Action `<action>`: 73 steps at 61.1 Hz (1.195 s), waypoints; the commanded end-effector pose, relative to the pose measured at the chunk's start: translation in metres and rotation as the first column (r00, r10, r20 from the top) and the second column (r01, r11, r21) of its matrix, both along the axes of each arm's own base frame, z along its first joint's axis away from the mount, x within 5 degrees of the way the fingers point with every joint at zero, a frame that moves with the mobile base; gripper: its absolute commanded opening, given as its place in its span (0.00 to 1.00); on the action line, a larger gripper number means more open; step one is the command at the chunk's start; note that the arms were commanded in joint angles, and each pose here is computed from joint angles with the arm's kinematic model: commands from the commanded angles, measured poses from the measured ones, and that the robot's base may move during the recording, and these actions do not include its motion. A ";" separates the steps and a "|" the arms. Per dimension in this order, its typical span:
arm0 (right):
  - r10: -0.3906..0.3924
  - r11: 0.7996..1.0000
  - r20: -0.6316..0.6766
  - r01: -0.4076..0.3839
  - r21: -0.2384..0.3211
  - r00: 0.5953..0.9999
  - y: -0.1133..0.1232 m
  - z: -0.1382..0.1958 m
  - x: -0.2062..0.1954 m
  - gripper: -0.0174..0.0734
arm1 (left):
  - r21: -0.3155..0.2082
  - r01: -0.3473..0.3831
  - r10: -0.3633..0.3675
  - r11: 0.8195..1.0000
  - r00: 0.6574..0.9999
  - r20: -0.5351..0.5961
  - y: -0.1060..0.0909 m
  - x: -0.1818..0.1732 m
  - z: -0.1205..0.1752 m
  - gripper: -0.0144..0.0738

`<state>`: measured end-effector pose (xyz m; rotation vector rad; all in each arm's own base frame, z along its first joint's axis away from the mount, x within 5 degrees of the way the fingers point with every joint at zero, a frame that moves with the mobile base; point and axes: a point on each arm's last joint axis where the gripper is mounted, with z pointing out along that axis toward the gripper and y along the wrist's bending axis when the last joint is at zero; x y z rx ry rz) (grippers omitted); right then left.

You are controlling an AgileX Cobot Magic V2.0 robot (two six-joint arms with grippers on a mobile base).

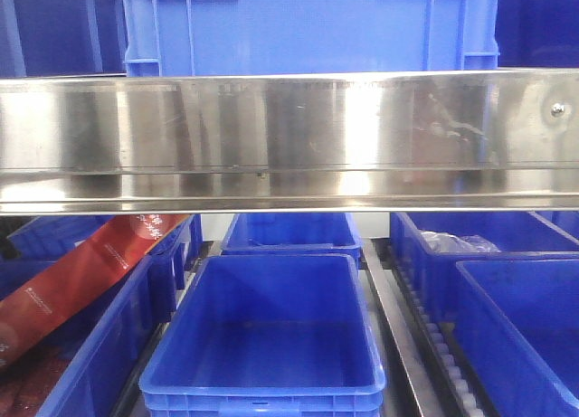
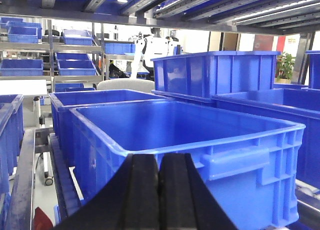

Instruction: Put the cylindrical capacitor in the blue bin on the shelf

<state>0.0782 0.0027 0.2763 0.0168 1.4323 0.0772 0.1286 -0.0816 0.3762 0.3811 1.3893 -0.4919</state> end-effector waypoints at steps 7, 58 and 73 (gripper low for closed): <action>-0.038 0.999 -0.063 0.037 -0.016 0.997 -0.003 -0.037 -0.017 0.01 | -0.017 -0.004 0.004 1.000 1.000 0.019 0.001 -0.001 0.002 0.04; 0.047 0.996 -0.065 -0.052 -0.079 0.997 0.003 -0.065 -0.022 0.01 | -0.015 -0.004 0.004 1.000 1.000 0.017 0.001 -0.001 0.002 0.04; 0.047 0.996 -0.059 -0.052 -0.078 0.997 0.003 -0.064 -0.022 0.01 | -0.015 -0.004 0.004 1.000 1.000 0.017 0.001 -0.001 0.002 0.04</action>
